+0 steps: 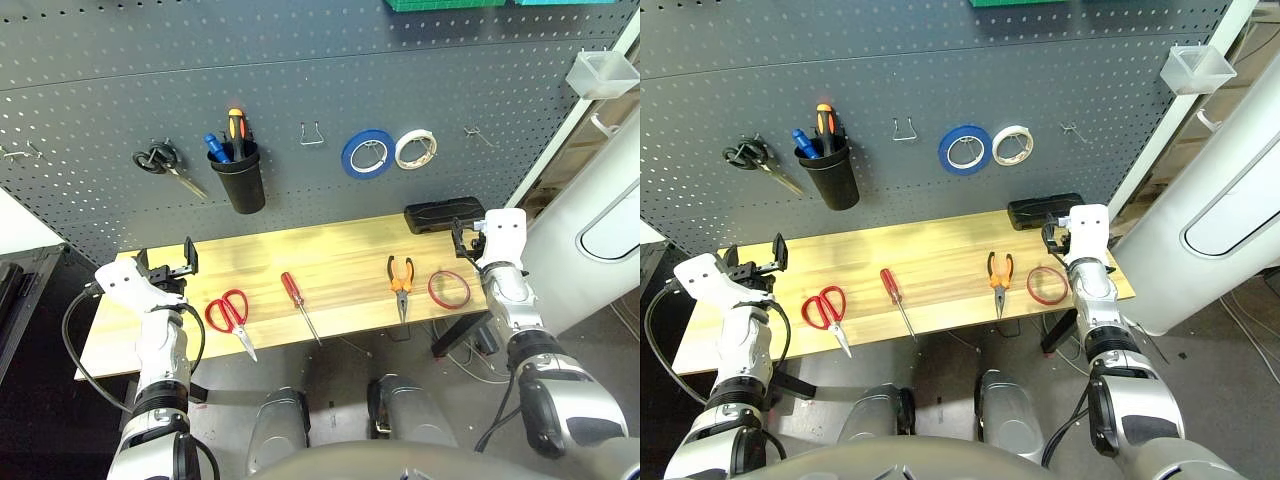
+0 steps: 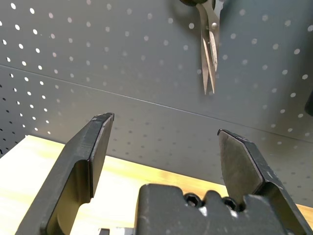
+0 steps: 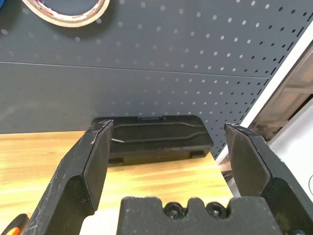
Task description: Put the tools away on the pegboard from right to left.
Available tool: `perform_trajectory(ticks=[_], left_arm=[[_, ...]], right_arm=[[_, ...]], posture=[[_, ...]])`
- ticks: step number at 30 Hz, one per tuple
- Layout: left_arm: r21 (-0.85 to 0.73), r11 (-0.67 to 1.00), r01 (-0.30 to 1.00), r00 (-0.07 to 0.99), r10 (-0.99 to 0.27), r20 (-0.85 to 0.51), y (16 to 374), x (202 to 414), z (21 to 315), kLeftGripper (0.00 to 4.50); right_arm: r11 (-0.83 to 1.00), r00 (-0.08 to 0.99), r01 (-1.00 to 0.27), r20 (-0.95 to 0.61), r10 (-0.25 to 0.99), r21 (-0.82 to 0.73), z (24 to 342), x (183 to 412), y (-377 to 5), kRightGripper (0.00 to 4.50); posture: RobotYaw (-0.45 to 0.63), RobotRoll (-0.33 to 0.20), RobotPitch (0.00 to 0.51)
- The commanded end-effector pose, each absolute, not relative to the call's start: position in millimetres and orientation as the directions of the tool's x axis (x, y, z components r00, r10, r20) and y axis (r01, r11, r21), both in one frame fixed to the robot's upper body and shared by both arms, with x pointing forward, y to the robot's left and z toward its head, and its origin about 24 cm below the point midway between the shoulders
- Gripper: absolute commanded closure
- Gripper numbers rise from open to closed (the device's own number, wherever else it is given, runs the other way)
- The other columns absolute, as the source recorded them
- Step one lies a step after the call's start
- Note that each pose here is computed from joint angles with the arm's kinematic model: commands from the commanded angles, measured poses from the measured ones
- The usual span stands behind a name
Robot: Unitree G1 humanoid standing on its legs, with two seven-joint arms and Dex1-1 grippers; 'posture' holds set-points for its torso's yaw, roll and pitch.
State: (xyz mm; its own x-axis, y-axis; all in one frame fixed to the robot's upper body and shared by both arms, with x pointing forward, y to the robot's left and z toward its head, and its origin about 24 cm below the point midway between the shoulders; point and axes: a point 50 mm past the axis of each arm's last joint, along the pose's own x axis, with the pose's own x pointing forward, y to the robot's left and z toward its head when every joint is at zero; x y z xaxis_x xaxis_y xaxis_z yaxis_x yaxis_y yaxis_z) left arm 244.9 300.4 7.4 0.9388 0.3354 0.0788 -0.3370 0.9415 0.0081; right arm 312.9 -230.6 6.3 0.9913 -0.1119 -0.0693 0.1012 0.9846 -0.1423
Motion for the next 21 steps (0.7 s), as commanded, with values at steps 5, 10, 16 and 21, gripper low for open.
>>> perform_trajectory(ticks=[5,10,16,21], left_arm=[[0.026,0.947,-0.319,0.944,0.316,0.092,300.6,240.2,10.8,0.03],[0.050,0.992,-0.120,0.988,0.114,0.100,294.3,242.4,23.6,0.03],[0.084,0.977,0.195,0.979,-0.199,0.047,286.1,234.9,41.7,0.03],[0.068,0.876,0.477,0.879,-0.475,-0.050,270.9,225.7,55.9,0.03]], right_arm=[[0.986,0.994,0.066,-0.075,-0.078,-0.156,12.0,318.8,-226.2,0.00],[0.982,0.989,0.000,-0.143,-0.027,-0.190,23.4,324.9,-221.9,0.00],[0.977,0.927,-0.156,-0.362,0.095,-0.144,36.4,317.0,-222.9,0.00],[0.944,0.795,-0.311,-0.574,0.197,-0.107,40.9,298.0,-220.9,0.00]], posture=[[-0.03,0.000,0.050],[-0.04,0.000,0.073],[-0.06,0.000,0.142],[-0.08,0.000,0.198]])
